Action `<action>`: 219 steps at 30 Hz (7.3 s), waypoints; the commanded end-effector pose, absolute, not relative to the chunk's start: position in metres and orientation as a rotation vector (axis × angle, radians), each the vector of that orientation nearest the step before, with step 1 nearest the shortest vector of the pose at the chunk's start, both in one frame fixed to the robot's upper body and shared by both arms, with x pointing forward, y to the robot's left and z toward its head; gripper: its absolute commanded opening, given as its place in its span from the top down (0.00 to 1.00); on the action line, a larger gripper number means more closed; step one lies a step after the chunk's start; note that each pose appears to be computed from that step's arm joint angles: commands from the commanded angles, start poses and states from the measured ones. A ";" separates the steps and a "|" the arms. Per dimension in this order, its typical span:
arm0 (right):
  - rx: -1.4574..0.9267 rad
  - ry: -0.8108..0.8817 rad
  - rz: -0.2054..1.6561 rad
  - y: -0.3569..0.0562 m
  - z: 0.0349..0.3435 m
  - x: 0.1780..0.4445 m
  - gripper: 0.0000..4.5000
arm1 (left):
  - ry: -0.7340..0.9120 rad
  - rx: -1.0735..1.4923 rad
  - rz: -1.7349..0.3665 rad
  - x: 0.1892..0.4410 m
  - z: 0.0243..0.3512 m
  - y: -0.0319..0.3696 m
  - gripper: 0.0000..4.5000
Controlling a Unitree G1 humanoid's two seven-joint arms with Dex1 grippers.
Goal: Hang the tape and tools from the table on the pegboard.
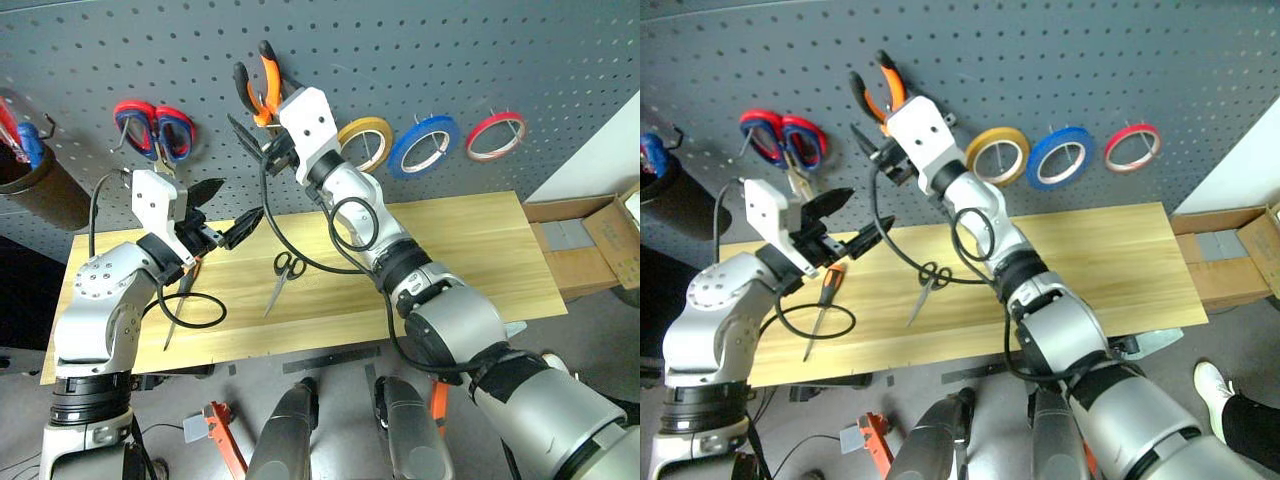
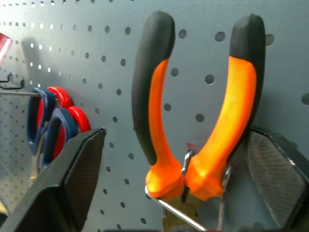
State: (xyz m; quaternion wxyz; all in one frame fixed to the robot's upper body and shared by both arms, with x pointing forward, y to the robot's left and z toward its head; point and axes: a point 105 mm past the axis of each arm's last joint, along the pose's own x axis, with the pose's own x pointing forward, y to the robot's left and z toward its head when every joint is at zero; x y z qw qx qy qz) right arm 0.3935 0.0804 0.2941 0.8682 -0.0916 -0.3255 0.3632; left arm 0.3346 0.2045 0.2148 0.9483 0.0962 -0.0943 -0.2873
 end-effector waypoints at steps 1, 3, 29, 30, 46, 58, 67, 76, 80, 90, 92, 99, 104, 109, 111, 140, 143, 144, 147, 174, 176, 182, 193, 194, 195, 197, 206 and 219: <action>-0.168 -0.703 0.785 0.074 0.309 0.382 0.00 | -0.237 0.212 -0.586 0.332 0.223 0.204 0.00; -0.188 -0.674 0.806 0.066 0.308 0.376 0.00 | -0.236 0.211 -0.579 0.331 0.223 0.205 0.00; -0.323 -0.009 1.169 -0.076 0.256 0.276 0.00 | 0.366 0.306 -0.443 0.328 0.101 0.202 0.00; -0.320 -0.001 1.176 -0.074 0.252 0.274 0.00 | 0.394 0.314 -0.437 0.328 0.095 0.201 0.00; -0.351 0.102 1.270 -0.058 0.212 0.248 0.00 | 0.677 0.299 -0.379 0.335 0.032 0.182 0.00; -0.459 0.156 1.287 -0.059 0.202 0.250 0.00 | 0.681 0.275 -0.394 0.339 0.027 0.179 0.28; -0.474 0.132 1.265 -0.058 0.205 0.256 0.00 | 0.660 0.247 -0.394 0.338 0.027 0.180 0.96; -0.469 0.110 1.206 -0.061 0.210 0.267 0.00 | 0.488 0.194 -0.336 0.342 0.048 0.186 0.98; -0.455 0.077 1.196 -0.061 0.217 0.269 0.00 | 0.298 0.154 -0.322 0.339 0.080 0.189 0.98; -0.499 -0.128 1.262 -0.062 0.238 0.264 0.00 | -0.011 0.196 -0.221 0.301 0.140 0.210 0.98; -0.462 -0.143 1.321 -0.061 0.245 0.259 0.00 | -0.064 0.225 -0.183 0.291 0.151 0.214 0.98; -0.454 -0.211 1.392 -0.065 0.255 0.264 0.00 | -0.237 0.284 -0.004 0.273 0.186 0.229 0.98; -0.450 -0.238 1.381 -0.067 0.258 0.276 0.00 | -0.301 0.291 0.061 0.270 0.200 0.234 0.98; -0.459 -0.264 1.391 -0.062 0.257 0.283 0.00 | -0.358 0.266 0.099 0.269 0.214 0.236 0.98; -0.463 -0.272 1.397 -0.060 0.257 0.284 0.00 | -0.369 0.246 0.116 0.270 0.218 0.239 0.98; -0.499 -0.283 1.411 -0.053 0.257 0.286 0.00 | -0.133 0.213 0.030 0.309 0.189 0.253 0.98; -0.495 -0.282 1.419 -0.053 0.257 0.285 0.00 | -0.126 0.228 0.026 0.313 0.190 0.256 0.98; -0.496 -0.280 1.421 -0.052 0.257 0.285 0.00 | -0.125 0.232 0.026 0.314 0.191 0.257 0.98; -0.496 -0.278 1.425 -0.052 0.256 0.284 0.00 | -0.125 0.241 0.030 0.317 0.192 0.260 0.98; -0.483 -0.283 1.457 -0.043 0.256 0.278 0.00 | -0.060 0.222 0.004 0.330 0.178 0.260 0.98; -0.481 -0.284 1.459 -0.043 0.256 0.277 0.00 | -0.064 0.218 0.009 0.330 0.178 0.261 0.98; -0.445 -0.348 1.441 -0.039 0.269 0.277 0.00 | -0.083 0.185 0.037 0.328 0.179 0.264 0.98; -0.437 -0.365 1.428 -0.037 0.271 0.277 0.00 | -0.132 0.177 0.059 0.330 0.186 0.265 0.21; -0.437 -0.364 1.428 -0.037 0.270 0.277 0.00 | -0.143 0.176 0.062 0.329 0.187 0.265 0.13; -0.437 -0.362 1.429 -0.038 0.269 0.277 0.00 | -0.156 0.177 0.062 0.328 0.189 0.265 0.04; -0.438 -0.359 1.430 -0.038 0.269 0.277 0.00 | -0.182 0.183 0.061 0.326 0.192 0.263 0.00; -0.434 -0.311 1.421 -0.042 0.260 0.280 0.00 | -0.109 0.216 0.160 0.300 0.166 0.281 0.00; -0.292 0.002 1.266 -0.024 0.212 0.295 0.00 | 0.181 0.255 0.160 0.299 0.118 0.300 0.00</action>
